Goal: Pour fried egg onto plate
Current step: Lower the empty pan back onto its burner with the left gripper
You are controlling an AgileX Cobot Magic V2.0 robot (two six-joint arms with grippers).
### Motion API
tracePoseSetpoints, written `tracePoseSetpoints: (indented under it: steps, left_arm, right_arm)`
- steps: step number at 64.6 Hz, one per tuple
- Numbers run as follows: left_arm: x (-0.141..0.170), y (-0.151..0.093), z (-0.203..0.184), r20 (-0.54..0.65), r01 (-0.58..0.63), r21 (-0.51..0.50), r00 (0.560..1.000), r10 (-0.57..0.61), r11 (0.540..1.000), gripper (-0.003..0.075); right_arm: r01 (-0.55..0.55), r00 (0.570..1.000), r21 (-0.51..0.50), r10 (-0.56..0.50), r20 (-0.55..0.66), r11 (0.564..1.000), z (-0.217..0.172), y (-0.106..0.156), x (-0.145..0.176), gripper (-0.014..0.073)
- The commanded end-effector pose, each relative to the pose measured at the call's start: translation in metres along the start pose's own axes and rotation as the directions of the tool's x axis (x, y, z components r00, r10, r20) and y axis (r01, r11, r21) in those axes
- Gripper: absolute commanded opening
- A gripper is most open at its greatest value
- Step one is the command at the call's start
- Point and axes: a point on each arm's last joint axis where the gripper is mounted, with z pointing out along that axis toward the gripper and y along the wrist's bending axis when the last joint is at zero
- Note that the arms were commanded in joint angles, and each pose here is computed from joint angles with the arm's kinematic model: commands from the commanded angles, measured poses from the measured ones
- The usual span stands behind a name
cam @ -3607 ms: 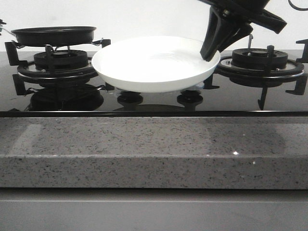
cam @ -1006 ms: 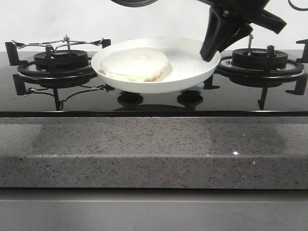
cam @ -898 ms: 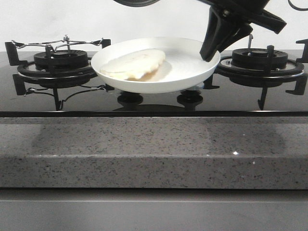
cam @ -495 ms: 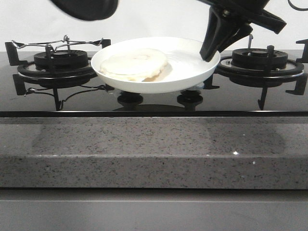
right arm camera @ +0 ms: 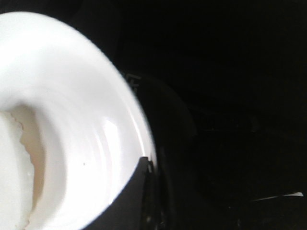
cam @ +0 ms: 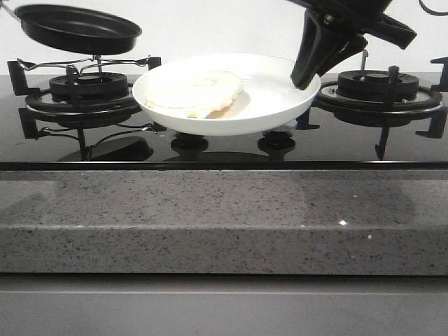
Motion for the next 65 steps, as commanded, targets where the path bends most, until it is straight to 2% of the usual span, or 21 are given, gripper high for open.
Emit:
tracePoseSetpoints:
  steps: [1, 21, 29, 43, 65]
  left_arm:
    - [-0.005, -0.022, -0.005, -0.003, 0.046, 0.142, 0.999, -0.046, 0.989, -0.0019]
    - [-0.009, -0.002, 0.008, -0.016, 0.125, 0.148, 0.992, -0.124, 0.981, 0.0002]
    - [-0.009, 0.001, 0.009, -0.025, 0.121, 0.134, 0.993, -0.118, 0.984, 0.0099]
    - [-0.009, 0.001, 0.009, -0.028, 0.119, 0.133, 0.993, -0.116, 0.984, 0.0322]
    - [-0.007, 0.003, 0.007, -0.05, 0.093, 0.124, 0.995, -0.087, 0.988, 0.0535]
  right_arm:
    - [0.005, 0.994, -0.035, -0.001, 0.112, 0.999, -0.025, 0.009, -0.01, -0.0067]
    - [0.005, 0.994, -0.035, -0.001, 0.112, 0.999, -0.025, 0.009, -0.01, -0.0067]
    - [0.005, 0.994, -0.035, -0.001, 0.112, 0.999, -0.025, 0.009, -0.01, -0.0067]
    - [0.005, 0.994, -0.035, -0.001, 0.112, 0.999, -0.025, 0.009, -0.01, -0.0067]
    - [0.005, 0.994, -0.035, -0.001, 0.112, 0.999, -0.025, 0.009, -0.01, -0.0067]
